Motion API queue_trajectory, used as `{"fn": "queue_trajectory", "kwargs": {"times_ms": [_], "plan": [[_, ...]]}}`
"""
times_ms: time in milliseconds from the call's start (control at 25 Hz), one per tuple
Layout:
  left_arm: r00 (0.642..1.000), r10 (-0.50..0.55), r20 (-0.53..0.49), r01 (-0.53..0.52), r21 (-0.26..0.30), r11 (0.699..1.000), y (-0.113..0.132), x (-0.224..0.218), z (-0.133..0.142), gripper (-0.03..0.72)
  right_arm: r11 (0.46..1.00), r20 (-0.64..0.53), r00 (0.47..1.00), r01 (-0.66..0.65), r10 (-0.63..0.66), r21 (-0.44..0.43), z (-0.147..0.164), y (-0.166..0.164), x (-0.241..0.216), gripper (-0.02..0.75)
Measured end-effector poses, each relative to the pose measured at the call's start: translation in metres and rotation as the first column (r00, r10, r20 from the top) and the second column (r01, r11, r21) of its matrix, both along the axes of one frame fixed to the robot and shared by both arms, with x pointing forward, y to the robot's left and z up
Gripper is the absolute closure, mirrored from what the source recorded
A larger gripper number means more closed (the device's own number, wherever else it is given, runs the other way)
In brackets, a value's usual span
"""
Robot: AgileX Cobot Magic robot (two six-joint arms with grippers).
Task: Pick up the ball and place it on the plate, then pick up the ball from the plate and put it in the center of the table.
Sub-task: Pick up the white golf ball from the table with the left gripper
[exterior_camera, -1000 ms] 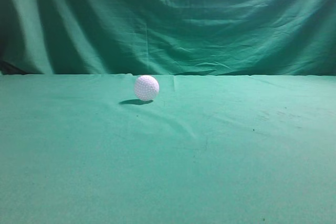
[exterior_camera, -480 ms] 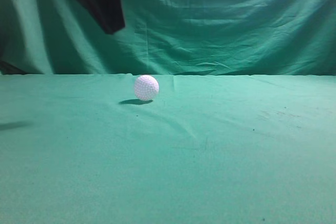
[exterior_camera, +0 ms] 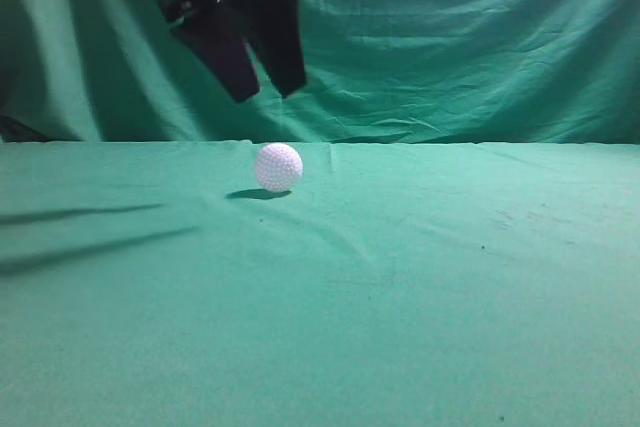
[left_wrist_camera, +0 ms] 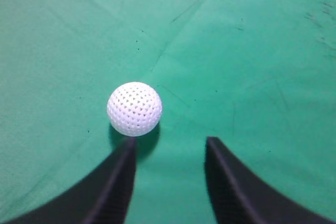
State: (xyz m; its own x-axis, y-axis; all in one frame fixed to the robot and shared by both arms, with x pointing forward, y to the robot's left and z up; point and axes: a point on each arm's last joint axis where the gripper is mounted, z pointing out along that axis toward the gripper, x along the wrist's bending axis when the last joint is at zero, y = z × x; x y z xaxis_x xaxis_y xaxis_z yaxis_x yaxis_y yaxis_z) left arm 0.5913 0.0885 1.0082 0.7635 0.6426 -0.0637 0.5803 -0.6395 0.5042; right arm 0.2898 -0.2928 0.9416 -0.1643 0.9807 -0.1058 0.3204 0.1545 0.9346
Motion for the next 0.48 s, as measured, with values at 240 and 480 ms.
{"fn": "queue_trajectory", "kwargs": {"times_ms": [240, 480], "plan": [[1.000, 0.019, -0.003, -0.019, -0.008, 1.000, -0.004, 0.008, -0.015, 0.045, 1.000, 0.000, 1.000, 0.000, 0.000, 0.000, 0.000, 0.000, 0.000, 0.738], [0.999, 0.037, -0.019, -0.037, 0.001, 0.999, -0.008, 0.016, -0.039, 0.045, 1.000, 0.000, 1.000, 0.000, 0.000, 0.000, 0.000, 0.000, 0.000, 0.738]]}}
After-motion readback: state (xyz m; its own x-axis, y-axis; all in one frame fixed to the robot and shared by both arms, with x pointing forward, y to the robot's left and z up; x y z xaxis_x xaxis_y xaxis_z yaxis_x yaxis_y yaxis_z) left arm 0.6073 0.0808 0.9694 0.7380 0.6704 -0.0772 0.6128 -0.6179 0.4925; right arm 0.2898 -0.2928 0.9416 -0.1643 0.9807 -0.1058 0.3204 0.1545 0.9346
